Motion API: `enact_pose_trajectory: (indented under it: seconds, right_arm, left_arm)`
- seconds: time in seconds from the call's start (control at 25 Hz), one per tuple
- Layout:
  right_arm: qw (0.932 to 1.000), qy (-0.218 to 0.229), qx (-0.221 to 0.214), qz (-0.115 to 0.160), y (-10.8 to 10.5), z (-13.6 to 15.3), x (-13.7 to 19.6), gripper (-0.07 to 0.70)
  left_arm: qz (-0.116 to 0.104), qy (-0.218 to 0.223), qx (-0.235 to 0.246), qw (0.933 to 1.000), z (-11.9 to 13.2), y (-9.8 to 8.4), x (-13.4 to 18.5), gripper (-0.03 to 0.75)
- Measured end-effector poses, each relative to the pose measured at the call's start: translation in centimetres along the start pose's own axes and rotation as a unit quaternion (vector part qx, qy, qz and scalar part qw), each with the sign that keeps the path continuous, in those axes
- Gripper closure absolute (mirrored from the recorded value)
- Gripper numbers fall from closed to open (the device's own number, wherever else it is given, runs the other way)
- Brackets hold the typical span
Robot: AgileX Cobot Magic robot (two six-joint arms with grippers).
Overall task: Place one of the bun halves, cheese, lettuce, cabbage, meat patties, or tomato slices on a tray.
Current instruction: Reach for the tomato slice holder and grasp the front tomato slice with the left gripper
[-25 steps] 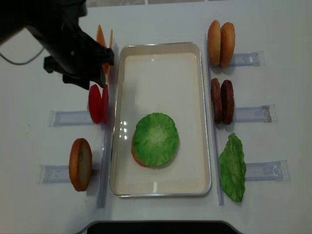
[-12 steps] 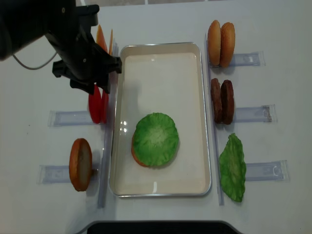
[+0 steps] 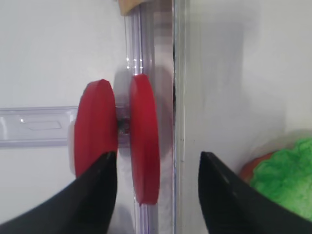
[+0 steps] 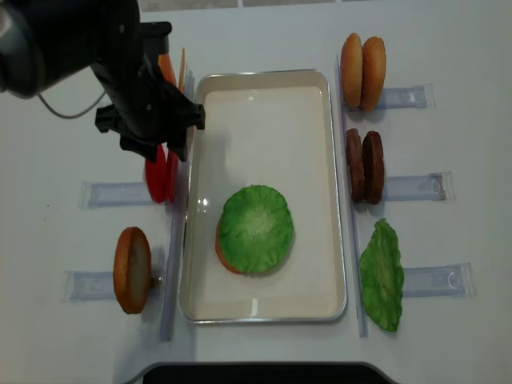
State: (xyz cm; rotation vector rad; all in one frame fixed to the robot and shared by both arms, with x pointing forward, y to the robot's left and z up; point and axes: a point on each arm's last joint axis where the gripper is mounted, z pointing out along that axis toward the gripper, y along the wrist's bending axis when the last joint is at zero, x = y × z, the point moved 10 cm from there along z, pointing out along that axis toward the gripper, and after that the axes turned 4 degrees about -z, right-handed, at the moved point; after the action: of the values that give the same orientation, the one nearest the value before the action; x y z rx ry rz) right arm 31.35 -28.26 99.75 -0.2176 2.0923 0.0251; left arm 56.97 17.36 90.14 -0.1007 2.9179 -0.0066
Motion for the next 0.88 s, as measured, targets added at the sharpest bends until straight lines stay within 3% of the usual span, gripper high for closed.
enact_pose_trajectory:
  seconds: [0.36, 0.64, 0.88]
  right_arm:
    - [1.0, 0.0, 0.0, 0.0, 0.0, 0.0, 0.0, 0.387]
    - [1.0, 0.0, 0.0, 0.0, 0.0, 0.0, 0.0, 0.387]
    - [1.0, 0.0, 0.0, 0.0, 0.0, 0.0, 0.0, 0.387]
  left_arm:
    - [0.006, 0.023, -0.015, 0.9996, 2.2, 0.1, 0.3, 0.301]
    - [0.01, 0.022, -0.021, 0.9995, 2.4, 0.2, 0.2, 0.306]
    - [0.012, 0.021, -0.023, 0.9994, 2.4, 0.3, 0.2, 0.377]
